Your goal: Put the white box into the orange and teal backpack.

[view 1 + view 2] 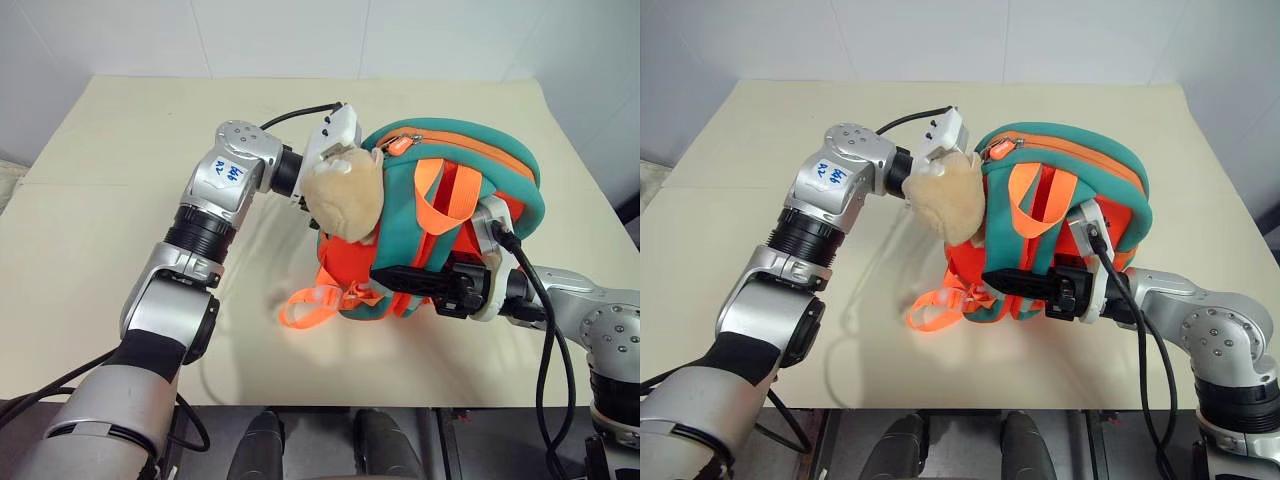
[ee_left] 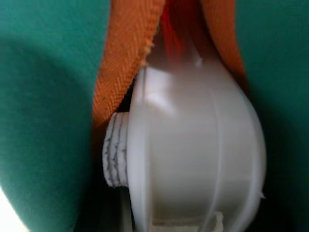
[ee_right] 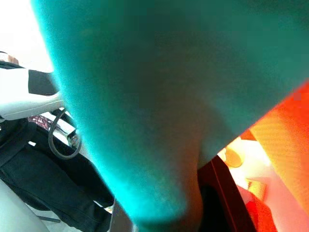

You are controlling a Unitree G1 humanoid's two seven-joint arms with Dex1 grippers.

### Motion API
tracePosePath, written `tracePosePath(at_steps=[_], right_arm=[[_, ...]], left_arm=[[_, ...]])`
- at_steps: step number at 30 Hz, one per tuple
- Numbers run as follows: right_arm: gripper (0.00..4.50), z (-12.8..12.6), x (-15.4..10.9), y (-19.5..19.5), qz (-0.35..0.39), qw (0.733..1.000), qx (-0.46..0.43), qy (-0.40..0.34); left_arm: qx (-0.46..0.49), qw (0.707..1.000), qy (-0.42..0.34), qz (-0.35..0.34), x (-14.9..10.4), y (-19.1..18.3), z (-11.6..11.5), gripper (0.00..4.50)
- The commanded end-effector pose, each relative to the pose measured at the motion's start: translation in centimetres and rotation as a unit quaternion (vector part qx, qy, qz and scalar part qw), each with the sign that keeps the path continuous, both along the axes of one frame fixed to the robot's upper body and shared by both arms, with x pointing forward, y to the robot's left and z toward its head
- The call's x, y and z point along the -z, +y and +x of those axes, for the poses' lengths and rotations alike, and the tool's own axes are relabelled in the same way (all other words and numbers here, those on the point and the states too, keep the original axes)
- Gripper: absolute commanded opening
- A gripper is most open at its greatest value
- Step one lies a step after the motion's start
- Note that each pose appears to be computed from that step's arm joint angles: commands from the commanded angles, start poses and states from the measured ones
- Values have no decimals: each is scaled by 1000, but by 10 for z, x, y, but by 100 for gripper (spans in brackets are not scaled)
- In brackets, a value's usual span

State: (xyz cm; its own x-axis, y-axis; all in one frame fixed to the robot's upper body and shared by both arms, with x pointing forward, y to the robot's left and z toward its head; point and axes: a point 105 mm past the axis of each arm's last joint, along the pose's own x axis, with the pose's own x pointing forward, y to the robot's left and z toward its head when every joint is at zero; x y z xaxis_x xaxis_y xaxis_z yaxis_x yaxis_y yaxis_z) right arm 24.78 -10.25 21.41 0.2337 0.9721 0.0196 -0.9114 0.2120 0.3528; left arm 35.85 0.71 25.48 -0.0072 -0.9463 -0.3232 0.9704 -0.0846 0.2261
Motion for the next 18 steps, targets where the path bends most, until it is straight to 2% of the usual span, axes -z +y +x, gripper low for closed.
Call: tracePosePath(at_steps=[1, 7, 8, 13, 15, 18], right_arm=[[5, -8, -9, 6, 8, 1000, -14, -27], [5, -6, -8, 3, 8, 1000, -9, -26], [5, -5, -8, 3, 8, 1000, -8, -26], [5, -3, -7, 3, 7, 1000, -9, -26], [5, -2, -8, 3, 6, 1000, -9, -26], [5, -1, -7, 4, 5, 1000, -9, -25]], left_arm=[[2, 1000, -12, -29, -13, 6, -4, 256], [7, 998, -37, -50, -27, 51, -9, 437], [-11, 998, -47, -49, -30, 68, -4, 448], [-62, 996, -52, -30, -38, 121, 3, 448], [-63, 996, -44, -32, -44, 137, -2, 448], [-24, 998, -31, -47, -54, 140, -20, 448]])
